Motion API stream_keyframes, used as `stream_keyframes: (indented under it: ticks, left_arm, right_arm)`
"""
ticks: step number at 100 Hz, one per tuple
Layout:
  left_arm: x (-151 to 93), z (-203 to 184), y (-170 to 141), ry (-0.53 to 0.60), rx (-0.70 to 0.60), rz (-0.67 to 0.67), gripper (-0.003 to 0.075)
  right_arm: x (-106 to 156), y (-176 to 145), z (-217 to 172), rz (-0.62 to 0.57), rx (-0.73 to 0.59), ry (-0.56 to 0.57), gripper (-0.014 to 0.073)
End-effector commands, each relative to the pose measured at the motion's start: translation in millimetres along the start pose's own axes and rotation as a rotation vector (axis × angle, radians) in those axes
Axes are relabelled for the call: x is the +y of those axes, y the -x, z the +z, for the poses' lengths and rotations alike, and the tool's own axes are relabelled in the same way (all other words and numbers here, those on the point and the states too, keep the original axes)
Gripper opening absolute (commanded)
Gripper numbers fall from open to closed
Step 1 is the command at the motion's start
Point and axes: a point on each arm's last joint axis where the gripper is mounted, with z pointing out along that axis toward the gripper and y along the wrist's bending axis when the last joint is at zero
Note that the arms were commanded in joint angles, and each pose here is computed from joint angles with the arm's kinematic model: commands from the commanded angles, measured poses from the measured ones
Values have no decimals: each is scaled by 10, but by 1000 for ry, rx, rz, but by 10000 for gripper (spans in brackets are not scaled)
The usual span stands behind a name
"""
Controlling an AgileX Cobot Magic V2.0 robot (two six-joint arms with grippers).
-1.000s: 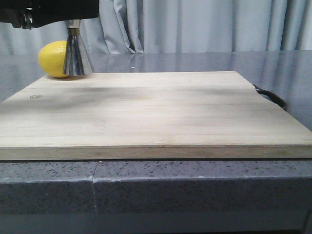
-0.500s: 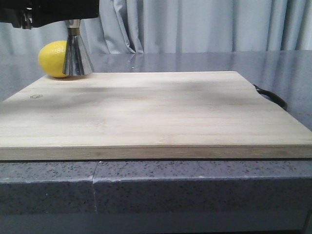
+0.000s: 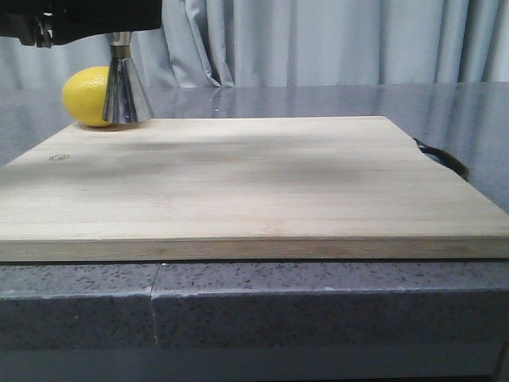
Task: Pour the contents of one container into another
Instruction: 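Lift the beaker with the right gripper toward the held jigger, then tilt the beaker with the right gripper, pouring liquid into the jigger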
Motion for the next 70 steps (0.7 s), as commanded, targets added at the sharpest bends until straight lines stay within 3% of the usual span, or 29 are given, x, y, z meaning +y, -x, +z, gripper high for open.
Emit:
stream_keyframes:
  ticks: [1,24,70]
  left_arm:
    - [-72,-20,309,-27,-156,15,291]
    - [-72,-20,309,-27,-156,15,291]
    - [-72,-20,309,-27,-156,15,291]
  right_arm:
    - [-168,102,-290,-82,-73,-111,292]
    - [-154,97,-292,-198,-54,-107,292]
    - [-164,103,-287,-311,-51,-124,292]
